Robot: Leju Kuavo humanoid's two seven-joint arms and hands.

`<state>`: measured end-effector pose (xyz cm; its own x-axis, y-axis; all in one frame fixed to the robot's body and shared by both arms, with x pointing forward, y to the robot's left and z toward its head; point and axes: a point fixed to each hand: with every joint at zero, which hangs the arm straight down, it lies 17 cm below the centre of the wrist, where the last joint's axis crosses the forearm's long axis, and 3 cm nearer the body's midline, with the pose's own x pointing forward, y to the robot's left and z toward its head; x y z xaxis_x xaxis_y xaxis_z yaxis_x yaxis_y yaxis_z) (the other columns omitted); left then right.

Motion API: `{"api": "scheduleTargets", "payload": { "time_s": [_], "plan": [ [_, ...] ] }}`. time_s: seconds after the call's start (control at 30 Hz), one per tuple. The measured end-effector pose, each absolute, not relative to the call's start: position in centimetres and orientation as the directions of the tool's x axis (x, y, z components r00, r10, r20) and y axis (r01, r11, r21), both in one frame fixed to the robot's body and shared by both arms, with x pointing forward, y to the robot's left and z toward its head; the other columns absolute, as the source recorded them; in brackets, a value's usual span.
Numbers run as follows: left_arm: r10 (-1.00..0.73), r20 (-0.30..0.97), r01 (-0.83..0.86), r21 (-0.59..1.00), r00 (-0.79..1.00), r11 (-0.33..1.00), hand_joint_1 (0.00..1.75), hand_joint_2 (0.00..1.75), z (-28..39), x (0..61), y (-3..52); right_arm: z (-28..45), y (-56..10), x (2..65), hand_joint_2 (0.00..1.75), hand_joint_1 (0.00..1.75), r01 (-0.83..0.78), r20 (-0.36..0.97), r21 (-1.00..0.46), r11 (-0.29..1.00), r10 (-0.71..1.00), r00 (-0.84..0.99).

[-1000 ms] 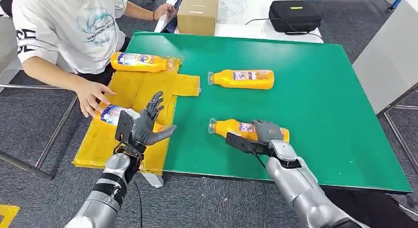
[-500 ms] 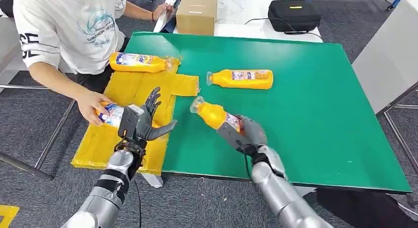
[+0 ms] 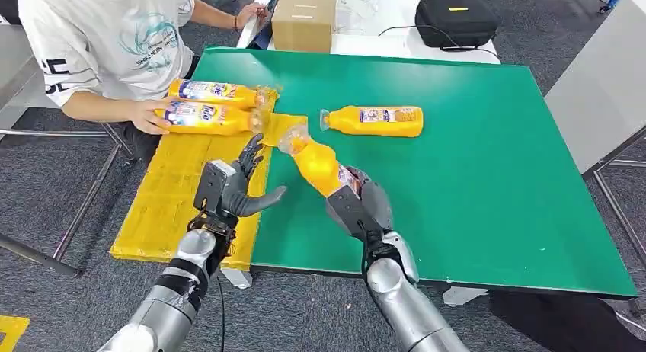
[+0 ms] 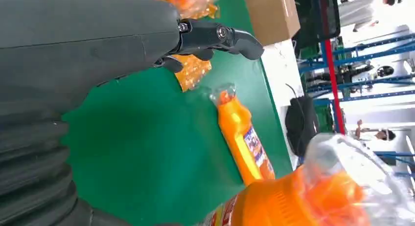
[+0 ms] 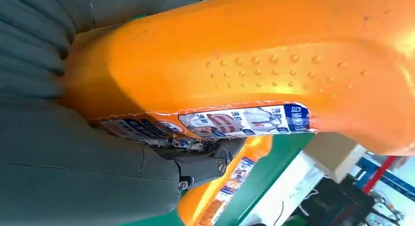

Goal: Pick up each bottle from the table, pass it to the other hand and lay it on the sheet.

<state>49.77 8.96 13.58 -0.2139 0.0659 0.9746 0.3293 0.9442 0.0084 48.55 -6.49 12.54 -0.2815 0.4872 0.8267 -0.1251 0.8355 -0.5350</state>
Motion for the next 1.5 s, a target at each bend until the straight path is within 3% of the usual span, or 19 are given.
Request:
{"api": "scheduleTargets", "payload": {
  "time_s": [0.47, 0.9, 0.93, 0.97, 1.0, 1.5],
  "plan": [
    [0.223, 0.96, 0.531, -0.104, -0.166, 0.841, 0.0, 1.75, 15.8, 47.5, 3.6, 15.7, 2.6, 47.6, 1.75, 1.75, -0.256, 0.817, -0.534, 0.806, 0.414, -0.401],
    [0.241, 0.955, 0.538, -0.111, -0.176, 0.836, 0.02, 1.75, 16.3, 47.0, 3.5, 14.7, 6.2, 46.3, 1.75, 1.75, -0.331, 0.79, -0.59, 0.736, 0.442, -0.425],
    [0.239, 0.955, 0.536, -0.112, -0.174, 0.837, 1.75, 1.75, 16.3, 47.0, 3.5, 14.6, 6.3, 46.3, 1.75, 1.62, -0.333, 0.788, -0.593, 0.733, 0.444, -0.426],
    [0.24, 0.956, 0.533, -0.116, -0.169, 0.838, 1.75, 1.75, 16.2, 47.0, 3.6, 14.5, 6.4, 46.3, 1.75, 0.12, -0.338, 0.787, -0.596, 0.728, 0.447, -0.426],
    [0.242, 0.956, 0.528, -0.122, -0.164, 0.84, 1.75, 1.75, 16.1, 47.1, 3.7, 14.4, 6.5, 46.3, 1.75, 0.0, -0.344, 0.786, -0.598, 0.724, 0.449, -0.424],
    [0.132, 0.959, 0.355, -0.036, -0.25, 0.934, 1.75, 1.75, 16.2, 49.8, 8.5, 14.7, 5.7, 46.5, 1.75, 0.0, -0.328, 0.828, -0.531, 0.781, 0.397, -0.395]
  ]
}}
